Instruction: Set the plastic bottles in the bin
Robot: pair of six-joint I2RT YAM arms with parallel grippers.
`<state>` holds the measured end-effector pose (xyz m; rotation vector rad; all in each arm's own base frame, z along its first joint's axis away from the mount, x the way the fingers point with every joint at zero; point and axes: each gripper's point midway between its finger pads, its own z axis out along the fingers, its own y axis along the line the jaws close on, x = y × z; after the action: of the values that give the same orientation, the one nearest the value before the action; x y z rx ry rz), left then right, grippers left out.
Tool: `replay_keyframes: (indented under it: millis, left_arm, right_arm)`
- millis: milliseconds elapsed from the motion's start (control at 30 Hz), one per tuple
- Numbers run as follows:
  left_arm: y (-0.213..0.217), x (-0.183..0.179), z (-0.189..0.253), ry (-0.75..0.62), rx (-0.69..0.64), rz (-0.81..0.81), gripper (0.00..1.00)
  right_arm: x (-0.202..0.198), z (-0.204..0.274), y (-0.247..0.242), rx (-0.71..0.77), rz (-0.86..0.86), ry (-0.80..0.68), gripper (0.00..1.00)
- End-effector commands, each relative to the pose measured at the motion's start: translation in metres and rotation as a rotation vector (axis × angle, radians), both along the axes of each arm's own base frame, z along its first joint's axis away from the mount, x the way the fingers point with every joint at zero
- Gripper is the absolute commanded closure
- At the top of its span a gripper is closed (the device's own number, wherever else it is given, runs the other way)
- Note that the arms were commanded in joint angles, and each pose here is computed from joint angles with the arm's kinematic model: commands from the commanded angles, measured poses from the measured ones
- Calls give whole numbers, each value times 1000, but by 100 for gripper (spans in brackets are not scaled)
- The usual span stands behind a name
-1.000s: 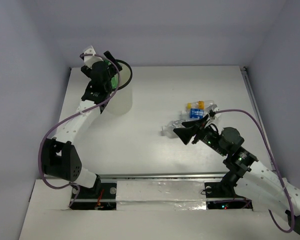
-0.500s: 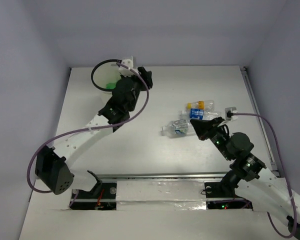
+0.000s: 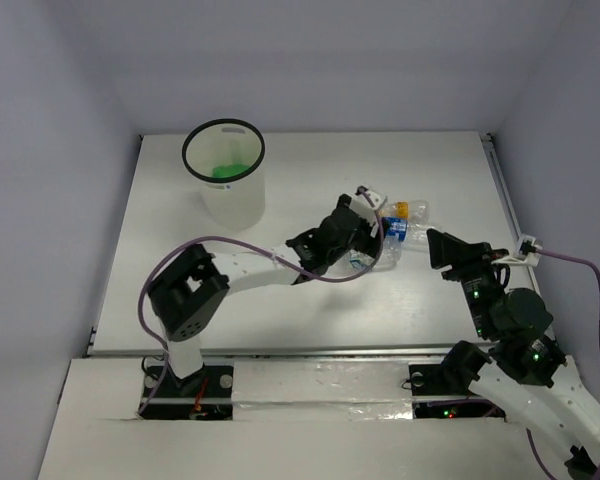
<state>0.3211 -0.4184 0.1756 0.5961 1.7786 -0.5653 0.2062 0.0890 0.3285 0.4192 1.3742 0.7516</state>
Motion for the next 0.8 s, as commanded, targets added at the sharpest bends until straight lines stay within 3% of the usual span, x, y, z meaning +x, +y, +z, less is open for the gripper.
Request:
replay_keyframes:
  millis: [0,100,333,500,733,767]
  left_arm:
    - [-39,-7,20,-60,-4,-134,26]
    - [-56,-16,-4,-45,59,-210,21]
    - [-71,-28,-47,4,176,-286,20]
    - [-69,-15,-72,6,261,-219,20]
    - [-62,-6,-100,13,343,-170,27]
    - [-61,-6,-101,15,342,-167,32]
  right_arm:
    - [-2,2,-16,4,-62,31,37]
    - [-3,-4,-19,-10,-76,50,30]
    - [-1,-9,-20,-26,-89,62,27]
    - [3,-11,-13,-38,-73,66,26]
    - [5,-12,-3,-53,-39,67,27]
    - [6,-14,-3,-54,-40,70,27]
